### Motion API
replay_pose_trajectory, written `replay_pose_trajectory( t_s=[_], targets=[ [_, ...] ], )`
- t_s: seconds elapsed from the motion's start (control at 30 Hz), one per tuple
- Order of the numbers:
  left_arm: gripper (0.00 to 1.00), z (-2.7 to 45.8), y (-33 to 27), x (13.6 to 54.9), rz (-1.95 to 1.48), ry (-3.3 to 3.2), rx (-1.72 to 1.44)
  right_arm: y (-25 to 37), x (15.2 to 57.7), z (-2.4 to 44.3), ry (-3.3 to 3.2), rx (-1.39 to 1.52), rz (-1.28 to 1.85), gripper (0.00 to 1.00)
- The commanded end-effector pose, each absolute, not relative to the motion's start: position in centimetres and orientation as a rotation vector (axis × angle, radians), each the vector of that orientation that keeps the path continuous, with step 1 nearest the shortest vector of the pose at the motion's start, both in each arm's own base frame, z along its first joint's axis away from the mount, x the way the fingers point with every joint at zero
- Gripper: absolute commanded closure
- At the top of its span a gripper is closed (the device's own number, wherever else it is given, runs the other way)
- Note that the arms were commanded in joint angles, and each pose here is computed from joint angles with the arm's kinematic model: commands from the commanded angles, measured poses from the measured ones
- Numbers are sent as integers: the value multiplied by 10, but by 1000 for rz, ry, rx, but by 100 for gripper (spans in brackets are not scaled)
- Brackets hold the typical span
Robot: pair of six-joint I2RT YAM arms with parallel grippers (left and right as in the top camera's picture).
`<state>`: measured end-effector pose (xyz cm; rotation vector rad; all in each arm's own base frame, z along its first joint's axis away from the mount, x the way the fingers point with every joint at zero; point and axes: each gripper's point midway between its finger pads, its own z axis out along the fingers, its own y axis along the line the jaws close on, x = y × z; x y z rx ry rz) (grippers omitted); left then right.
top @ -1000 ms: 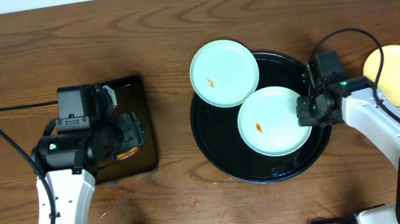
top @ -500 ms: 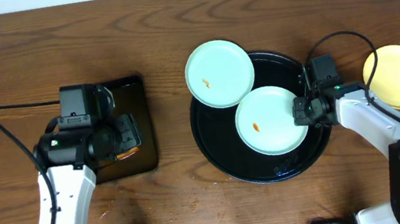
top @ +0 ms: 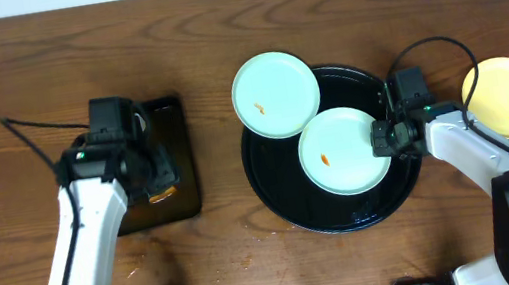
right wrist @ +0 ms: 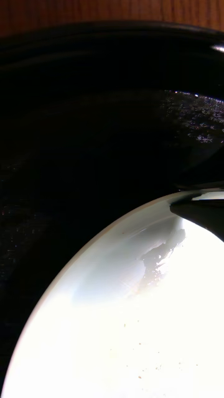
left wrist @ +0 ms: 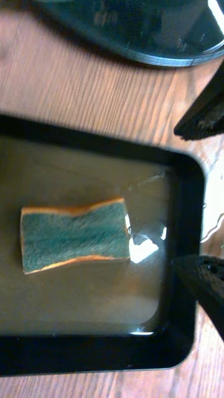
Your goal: Clean dirty plates on tray and stack at the side
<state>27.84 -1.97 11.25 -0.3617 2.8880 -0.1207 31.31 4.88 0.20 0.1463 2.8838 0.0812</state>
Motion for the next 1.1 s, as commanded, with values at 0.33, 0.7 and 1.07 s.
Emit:
replay_pose_trajectory(
  t_s=[0.33,0.7,1.07],
  targets=[
    [57,7,16,301,251,2999,-652,44,280,-34,3027,137,30,99],
    [93,-18,-13,295,13,3149,-513,44,280,-34,3027,138,31,99],
    [50,45,0,313,57,2966,-455,44,279,-34,3029,137,30,99]
  ],
)
